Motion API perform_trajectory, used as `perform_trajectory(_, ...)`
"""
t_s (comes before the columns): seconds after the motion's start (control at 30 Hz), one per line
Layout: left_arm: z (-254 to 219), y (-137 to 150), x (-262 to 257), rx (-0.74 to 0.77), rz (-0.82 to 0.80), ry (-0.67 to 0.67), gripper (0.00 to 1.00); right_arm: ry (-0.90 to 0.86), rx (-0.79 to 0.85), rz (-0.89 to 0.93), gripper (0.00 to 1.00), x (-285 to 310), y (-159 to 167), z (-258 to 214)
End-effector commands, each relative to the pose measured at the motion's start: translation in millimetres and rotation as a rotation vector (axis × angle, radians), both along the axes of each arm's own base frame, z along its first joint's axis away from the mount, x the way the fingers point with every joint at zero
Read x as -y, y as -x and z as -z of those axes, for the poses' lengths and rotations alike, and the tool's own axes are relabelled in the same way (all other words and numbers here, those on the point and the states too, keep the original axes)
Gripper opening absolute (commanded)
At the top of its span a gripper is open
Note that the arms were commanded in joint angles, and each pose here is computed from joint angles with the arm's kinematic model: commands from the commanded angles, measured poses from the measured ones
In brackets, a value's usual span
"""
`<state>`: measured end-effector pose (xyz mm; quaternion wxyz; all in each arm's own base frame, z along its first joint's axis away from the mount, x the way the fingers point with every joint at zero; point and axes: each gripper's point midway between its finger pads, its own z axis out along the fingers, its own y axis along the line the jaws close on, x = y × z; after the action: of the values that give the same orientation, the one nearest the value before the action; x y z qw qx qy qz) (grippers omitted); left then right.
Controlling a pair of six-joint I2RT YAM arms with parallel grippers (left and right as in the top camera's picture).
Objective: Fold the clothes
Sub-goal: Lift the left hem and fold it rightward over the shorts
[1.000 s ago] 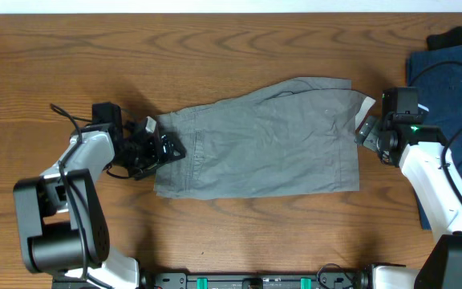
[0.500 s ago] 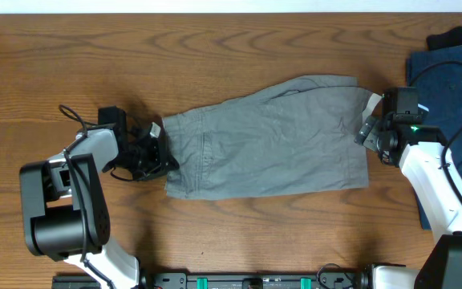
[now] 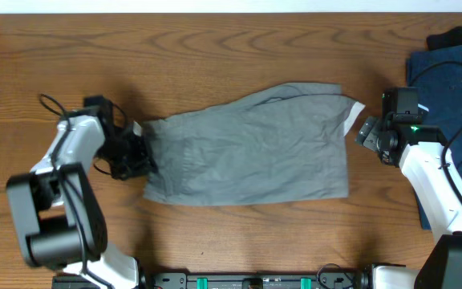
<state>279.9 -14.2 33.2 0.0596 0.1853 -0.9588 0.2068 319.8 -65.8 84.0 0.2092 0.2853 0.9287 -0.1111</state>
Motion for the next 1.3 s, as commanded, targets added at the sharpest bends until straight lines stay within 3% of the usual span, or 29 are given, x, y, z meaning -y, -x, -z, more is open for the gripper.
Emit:
perform_trajectory(0.0, -37.5, -15.7, -25.0, 0.077, -0.05, -0.131, 0.06, 0.023, 0.017, 0.006, 0.99, 5.0, -3.3, -7.7)
perform_trajectory(0.2, -101.5, -12.5, -43.1, 0.147, -0.053, -0.257, 0.06, 0.023, 0.017, 0.006, 0.99, 5.1, -3.2, -7.7)
perform_trajectory(0.53, -200.0, -6.9, -34.7, 0.345, -0.043, -0.296, 0.06, 0.023, 0.017, 0.006, 0.99, 5.1, -3.3, -7.7)
perform_trajectory(1.27, -213.6, -4.1, 110.8, 0.511, 0.367, -0.181, 0.06, 0.023, 0.017, 0.005, 0.99, 4.8, -3.3, -7.7)
